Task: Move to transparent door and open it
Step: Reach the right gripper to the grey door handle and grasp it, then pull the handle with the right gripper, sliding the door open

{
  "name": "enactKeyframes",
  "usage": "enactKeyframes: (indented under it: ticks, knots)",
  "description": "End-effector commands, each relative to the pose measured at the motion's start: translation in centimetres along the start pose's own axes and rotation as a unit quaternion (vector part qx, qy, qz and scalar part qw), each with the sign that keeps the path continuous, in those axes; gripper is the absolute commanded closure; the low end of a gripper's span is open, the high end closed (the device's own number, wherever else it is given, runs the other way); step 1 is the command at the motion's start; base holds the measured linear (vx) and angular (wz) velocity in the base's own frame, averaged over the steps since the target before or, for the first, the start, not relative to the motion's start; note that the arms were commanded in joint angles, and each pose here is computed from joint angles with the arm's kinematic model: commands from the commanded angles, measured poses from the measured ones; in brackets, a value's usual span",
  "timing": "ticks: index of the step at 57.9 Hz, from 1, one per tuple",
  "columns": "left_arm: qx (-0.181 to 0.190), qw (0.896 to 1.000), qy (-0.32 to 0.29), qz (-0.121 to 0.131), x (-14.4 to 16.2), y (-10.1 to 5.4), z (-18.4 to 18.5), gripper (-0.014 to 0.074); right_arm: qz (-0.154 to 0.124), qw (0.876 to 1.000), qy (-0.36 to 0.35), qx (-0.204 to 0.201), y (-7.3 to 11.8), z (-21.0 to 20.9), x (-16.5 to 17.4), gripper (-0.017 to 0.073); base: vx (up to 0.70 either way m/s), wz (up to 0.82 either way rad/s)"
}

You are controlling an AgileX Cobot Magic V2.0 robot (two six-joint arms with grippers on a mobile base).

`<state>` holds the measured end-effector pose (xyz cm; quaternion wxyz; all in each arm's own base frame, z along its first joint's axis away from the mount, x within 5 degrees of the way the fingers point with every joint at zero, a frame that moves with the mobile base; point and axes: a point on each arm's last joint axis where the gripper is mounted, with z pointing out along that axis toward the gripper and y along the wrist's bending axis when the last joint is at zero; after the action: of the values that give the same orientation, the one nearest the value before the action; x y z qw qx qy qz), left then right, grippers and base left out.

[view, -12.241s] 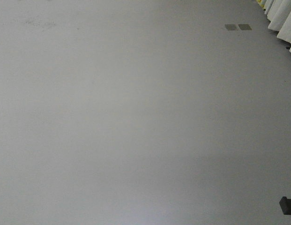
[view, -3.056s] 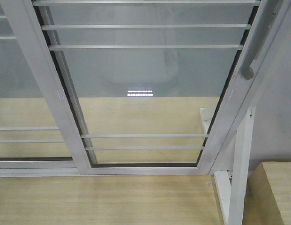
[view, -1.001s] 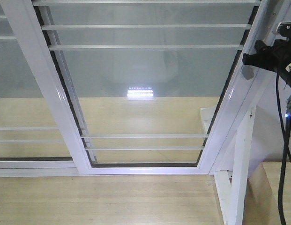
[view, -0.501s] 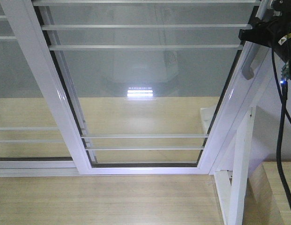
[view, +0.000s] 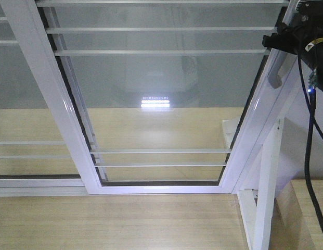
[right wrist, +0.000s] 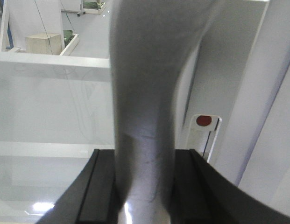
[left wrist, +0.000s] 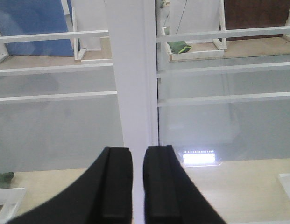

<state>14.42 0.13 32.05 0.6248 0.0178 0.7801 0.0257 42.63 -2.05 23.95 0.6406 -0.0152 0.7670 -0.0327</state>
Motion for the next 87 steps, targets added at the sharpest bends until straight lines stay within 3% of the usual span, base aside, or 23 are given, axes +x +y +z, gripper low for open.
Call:
enactKeyframes:
  ticks: [1, 6, 20, 54, 87]
  knots:
    - [0.005, 0.998, -0.062, -0.005, -2.0, 0.0, -0.3, 0.034, 0.01, 0.997, -0.075, 0.001, -0.2, -0.7, -3.5, 0.0295, 0.0, 0.0]
    - [0.005, 0.998, -0.064, -0.005, -2.0, 0.0, -0.3, 0.034, 0.018, 0.997, -0.073, -0.005, 0.2, -0.7, -3.5, 0.0295, 0.0, 0.0]
    - [0.005, 0.998, -0.069, -0.005, -2.1, -0.1, -0.4, 0.0342, -0.008, 0.997, -0.065, -0.04, 2.5, -0.7, -3.4, 0.0295, 0.0, 0.0]
    - [0.007, 0.996, -0.092, -0.005, -2.5, -0.1, -0.4, 0.0341, -0.01, 0.993, -0.07, -0.092, 7.1, -1.2, -3.7, 0.0295, 0.0, 0.0]
    - [0.007, 0.996, -0.092, -0.005, -2.5, -0.1, -0.4, 0.0341, -0.013, 0.979, -0.087, -0.186, 15.0, -2.9, -3.7, 0.0295, 0.0, 0.0]
